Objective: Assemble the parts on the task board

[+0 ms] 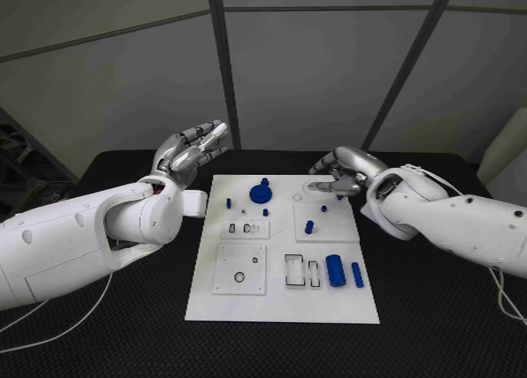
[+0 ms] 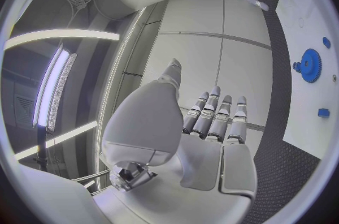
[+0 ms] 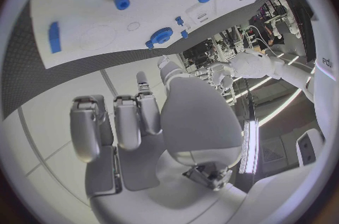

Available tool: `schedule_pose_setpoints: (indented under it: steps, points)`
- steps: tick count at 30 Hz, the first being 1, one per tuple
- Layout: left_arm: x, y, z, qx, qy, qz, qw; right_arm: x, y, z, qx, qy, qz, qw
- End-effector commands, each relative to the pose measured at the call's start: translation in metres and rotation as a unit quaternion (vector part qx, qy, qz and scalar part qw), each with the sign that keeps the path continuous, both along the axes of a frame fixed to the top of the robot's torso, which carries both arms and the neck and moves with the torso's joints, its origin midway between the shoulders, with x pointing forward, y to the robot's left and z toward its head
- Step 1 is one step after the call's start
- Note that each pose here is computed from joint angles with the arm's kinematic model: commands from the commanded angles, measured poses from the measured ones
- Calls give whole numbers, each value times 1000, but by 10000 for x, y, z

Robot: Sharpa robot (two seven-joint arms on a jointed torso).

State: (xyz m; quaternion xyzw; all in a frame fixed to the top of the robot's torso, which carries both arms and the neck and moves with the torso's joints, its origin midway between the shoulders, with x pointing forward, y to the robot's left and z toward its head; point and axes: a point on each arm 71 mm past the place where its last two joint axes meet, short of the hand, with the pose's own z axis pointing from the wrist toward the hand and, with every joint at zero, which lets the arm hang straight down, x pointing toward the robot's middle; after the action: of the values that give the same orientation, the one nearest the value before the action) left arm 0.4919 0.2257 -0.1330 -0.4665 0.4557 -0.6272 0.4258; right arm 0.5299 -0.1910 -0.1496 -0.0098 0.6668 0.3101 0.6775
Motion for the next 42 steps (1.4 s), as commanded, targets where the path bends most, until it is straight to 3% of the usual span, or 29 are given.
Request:
schedule_pose_setpoints:
  steps: [1,8,15,30,42]
  points:
    - [13,-18,-2,5,-10,-18,1000,-23,-211,41,101,29,24,994]
    - [42,-20,-62,10,-9,-38,999,52,-685,-10,118,58,-8,991]
    - [57,-31,-101,14,-9,-50,999,129,-886,-108,102,69,-31,992]
    - [54,-51,-137,13,-6,-59,998,203,-788,-383,49,85,-38,994]
    - [59,-59,-144,13,-6,-59,998,227,-713,-460,40,88,-44,994]
